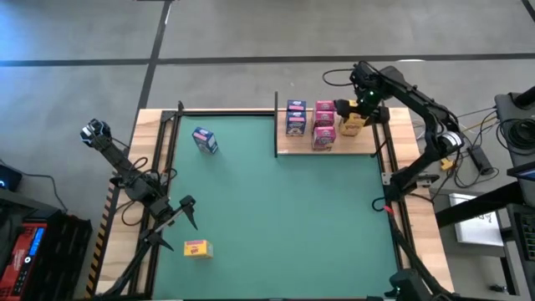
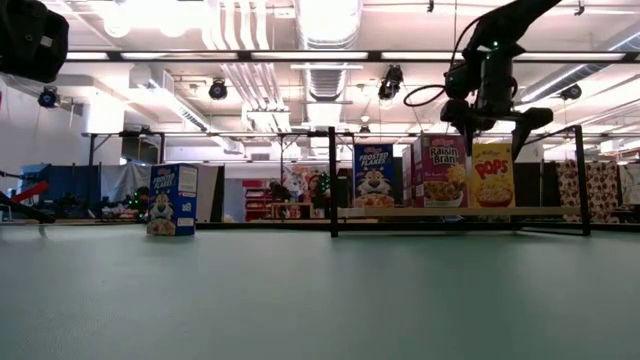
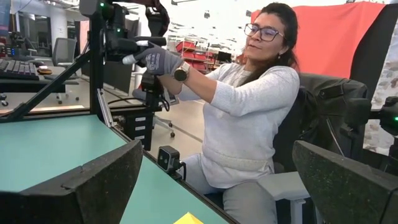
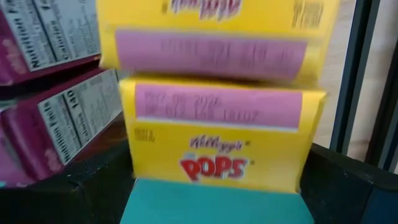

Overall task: Stack cereal on shelf
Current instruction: Move the blue cereal box to the center

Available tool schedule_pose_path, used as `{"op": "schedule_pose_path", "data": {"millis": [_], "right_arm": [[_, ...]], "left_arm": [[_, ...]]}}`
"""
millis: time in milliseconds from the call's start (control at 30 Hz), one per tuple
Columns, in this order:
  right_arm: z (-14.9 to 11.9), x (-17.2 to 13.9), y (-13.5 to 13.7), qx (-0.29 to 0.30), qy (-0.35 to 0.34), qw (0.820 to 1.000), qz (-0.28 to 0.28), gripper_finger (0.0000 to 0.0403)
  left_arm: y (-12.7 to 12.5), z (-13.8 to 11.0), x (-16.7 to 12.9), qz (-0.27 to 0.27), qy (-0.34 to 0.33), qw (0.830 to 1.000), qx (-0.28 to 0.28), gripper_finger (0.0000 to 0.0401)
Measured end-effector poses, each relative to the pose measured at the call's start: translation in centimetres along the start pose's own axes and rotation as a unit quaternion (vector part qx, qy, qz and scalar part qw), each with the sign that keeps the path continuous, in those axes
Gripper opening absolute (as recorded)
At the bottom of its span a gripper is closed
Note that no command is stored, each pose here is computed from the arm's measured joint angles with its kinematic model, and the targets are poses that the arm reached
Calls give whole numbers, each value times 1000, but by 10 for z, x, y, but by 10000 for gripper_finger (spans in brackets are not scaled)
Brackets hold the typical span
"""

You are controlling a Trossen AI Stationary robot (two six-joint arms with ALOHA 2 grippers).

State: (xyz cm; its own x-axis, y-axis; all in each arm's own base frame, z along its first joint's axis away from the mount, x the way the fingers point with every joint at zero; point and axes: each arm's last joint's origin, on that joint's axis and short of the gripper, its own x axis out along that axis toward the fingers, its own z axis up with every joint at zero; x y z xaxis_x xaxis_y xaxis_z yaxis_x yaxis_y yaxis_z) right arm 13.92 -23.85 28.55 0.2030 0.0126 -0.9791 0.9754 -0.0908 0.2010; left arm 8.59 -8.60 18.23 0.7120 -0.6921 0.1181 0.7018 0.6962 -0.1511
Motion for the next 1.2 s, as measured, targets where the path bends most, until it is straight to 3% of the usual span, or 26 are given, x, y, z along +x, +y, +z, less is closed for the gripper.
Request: {"op": "schedule_pose_path", "data": {"millis": [500, 1200], "right_arm": [[-53, -14, 18, 20, 42, 998, -30, 373], [-194, -2, 58, 29, 15, 997, -63, 373]], "left_arm": [[0, 0, 0, 0, 0, 1000, 0, 398], [0, 0, 0, 0, 0, 1000, 0, 398]]}}
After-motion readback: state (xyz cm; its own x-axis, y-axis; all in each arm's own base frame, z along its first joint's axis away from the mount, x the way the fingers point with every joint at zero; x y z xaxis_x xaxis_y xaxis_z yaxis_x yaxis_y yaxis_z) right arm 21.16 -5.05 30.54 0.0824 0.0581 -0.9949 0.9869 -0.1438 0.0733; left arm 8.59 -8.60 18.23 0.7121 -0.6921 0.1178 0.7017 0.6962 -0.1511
